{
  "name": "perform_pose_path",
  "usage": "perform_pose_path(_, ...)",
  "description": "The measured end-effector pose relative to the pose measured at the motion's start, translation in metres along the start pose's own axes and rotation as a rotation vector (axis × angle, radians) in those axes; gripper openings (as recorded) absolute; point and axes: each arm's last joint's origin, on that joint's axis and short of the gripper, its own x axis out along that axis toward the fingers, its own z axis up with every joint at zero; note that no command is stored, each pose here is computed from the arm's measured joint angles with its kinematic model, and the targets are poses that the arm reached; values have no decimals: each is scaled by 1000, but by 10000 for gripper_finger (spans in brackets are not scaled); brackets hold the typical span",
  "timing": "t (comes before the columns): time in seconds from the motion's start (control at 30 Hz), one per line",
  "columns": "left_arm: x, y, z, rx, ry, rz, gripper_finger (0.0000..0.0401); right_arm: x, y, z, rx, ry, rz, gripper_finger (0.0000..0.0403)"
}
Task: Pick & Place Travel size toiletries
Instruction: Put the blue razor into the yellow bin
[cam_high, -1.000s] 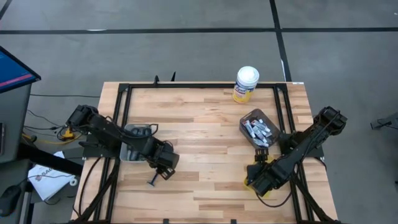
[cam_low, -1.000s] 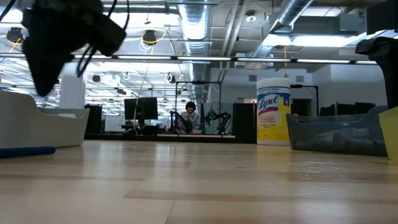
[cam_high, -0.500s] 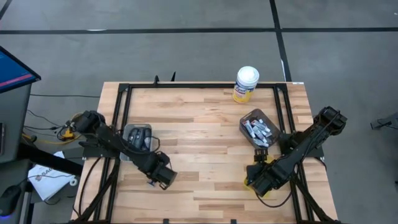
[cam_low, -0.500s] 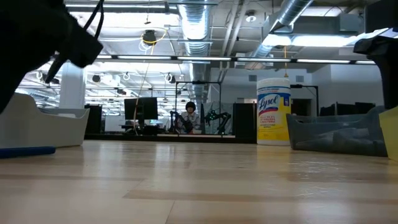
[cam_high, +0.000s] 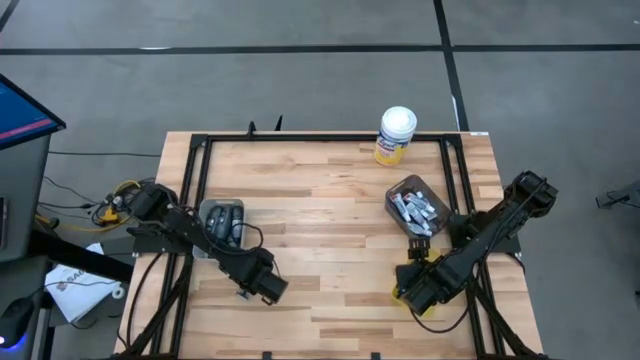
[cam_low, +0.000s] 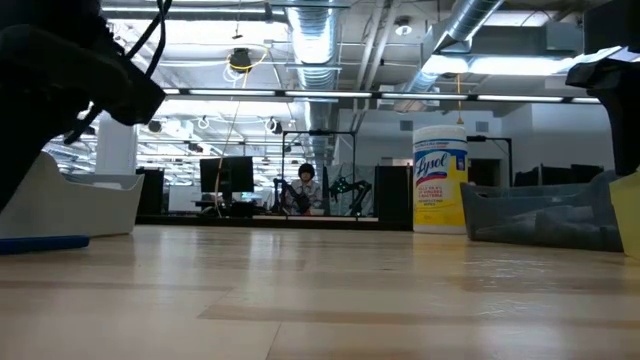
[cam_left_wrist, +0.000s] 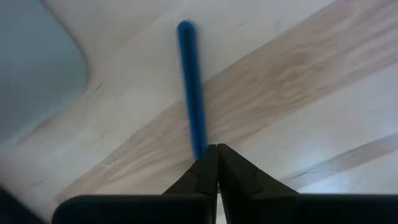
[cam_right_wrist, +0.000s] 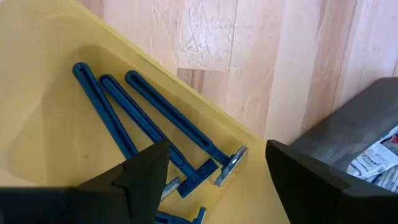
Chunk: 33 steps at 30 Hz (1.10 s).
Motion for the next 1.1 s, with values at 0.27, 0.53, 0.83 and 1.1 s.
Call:
perform_pose_path(0.27, -5, -1, 3, -81, -39, -42, 20, 0, 0, 0, 6, 0, 1, 260)
perform_pose_path(0.53, -7, 0, 2, -12, -25, -53, 59, 0, 0, 0, 7, -2, 2, 260)
perform_pose_path(0.83, -7, -2, 2, 18, -19, -64, 216, 1, -1, 2, 8, -6, 4, 260)
perform_pose_path(1.1, 9, 6, 3, 2, 12, -47, 274, 1, 0, 2, 10, -13, 8, 260)
